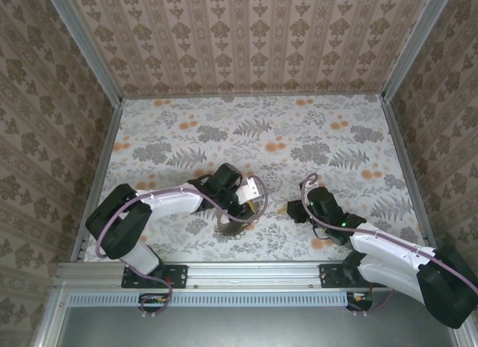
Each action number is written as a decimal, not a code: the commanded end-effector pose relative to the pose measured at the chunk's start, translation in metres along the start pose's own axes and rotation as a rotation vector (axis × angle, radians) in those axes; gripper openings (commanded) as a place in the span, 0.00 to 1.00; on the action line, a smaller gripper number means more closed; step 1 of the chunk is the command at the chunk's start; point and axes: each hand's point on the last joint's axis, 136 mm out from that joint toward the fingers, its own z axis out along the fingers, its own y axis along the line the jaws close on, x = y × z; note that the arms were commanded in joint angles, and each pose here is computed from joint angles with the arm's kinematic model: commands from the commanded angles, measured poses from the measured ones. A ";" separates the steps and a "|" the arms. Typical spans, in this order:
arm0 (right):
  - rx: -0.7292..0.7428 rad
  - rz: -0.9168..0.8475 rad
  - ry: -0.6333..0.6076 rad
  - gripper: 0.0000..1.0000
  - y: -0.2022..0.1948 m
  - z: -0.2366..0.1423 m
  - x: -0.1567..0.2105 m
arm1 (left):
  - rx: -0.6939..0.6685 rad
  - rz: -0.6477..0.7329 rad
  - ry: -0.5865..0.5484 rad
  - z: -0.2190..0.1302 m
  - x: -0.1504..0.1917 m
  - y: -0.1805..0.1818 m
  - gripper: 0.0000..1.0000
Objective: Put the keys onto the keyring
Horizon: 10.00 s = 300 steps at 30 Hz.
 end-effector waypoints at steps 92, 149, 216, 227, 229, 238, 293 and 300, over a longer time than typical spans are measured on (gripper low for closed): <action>-0.510 -0.540 0.036 0.00 0.160 -0.011 -0.028 | -0.040 -0.165 -0.463 -0.129 -0.070 -0.009 0.28; -1.111 -0.532 -0.360 0.00 0.251 -0.181 -0.138 | 0.189 0.303 -0.605 -0.217 -0.124 -0.115 0.31; -0.997 -0.646 -0.415 0.00 0.239 -0.164 -0.120 | 0.061 0.373 -0.576 -0.219 -0.144 -0.097 0.29; -0.963 -0.640 -0.461 0.00 0.239 -0.162 -0.128 | 0.056 0.352 -0.493 -0.203 -0.137 -0.093 0.25; -0.947 -0.639 -0.470 0.00 0.237 -0.161 -0.130 | 0.052 0.347 -0.479 -0.201 -0.135 -0.091 0.24; -0.909 -0.634 -0.505 0.00 0.232 -0.160 -0.133 | 0.063 0.349 -0.474 -0.196 -0.133 -0.092 0.00; 0.107 0.003 0.239 0.58 0.001 -0.034 -0.004 | -0.151 0.144 -0.465 -0.187 -0.107 -0.050 0.00; 0.188 -0.012 0.223 0.47 -0.012 -0.015 -0.010 | -0.147 0.139 -0.501 -0.191 -0.111 -0.050 0.00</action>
